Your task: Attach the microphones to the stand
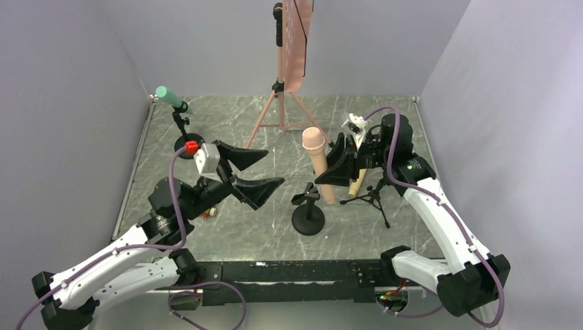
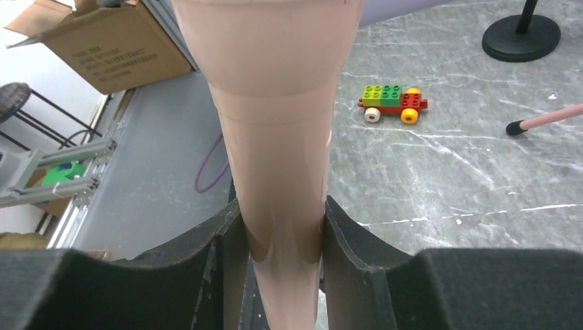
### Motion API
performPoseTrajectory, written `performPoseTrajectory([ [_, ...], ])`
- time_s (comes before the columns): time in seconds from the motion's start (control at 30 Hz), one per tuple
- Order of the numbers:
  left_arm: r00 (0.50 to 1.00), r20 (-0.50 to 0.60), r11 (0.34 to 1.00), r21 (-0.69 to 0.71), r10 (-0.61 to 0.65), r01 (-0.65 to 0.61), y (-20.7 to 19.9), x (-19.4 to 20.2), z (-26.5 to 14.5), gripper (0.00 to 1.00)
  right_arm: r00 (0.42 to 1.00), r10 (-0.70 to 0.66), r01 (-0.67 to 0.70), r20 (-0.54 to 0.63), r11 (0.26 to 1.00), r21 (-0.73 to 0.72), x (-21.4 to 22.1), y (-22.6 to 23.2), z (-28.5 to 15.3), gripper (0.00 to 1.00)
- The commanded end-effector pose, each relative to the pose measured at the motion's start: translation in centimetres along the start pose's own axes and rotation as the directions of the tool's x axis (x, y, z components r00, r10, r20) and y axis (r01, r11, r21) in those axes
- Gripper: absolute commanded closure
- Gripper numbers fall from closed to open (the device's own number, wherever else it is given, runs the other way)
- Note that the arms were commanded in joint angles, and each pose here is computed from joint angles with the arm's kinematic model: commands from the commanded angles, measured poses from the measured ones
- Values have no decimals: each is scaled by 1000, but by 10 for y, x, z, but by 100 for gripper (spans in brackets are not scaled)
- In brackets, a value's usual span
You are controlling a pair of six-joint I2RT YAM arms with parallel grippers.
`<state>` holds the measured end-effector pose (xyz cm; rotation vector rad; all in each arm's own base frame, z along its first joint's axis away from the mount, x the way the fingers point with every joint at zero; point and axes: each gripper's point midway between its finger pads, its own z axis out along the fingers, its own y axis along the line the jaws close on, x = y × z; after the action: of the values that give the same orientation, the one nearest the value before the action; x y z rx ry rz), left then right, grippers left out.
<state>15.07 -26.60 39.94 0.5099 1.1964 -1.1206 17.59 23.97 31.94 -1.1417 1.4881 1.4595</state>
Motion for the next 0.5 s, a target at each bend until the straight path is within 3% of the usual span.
performPoseTrajectory([
  [0.0,986,-128,986,118,-103,118,-18,4,9,1,991,-135,135,-23,991,-5,-11,8,-4,88],
  [0.47,966,-246,964,227,-81,138,-27,10,84,2,991,-132,132,-26,991,-19,-3,8,-4,88],
])
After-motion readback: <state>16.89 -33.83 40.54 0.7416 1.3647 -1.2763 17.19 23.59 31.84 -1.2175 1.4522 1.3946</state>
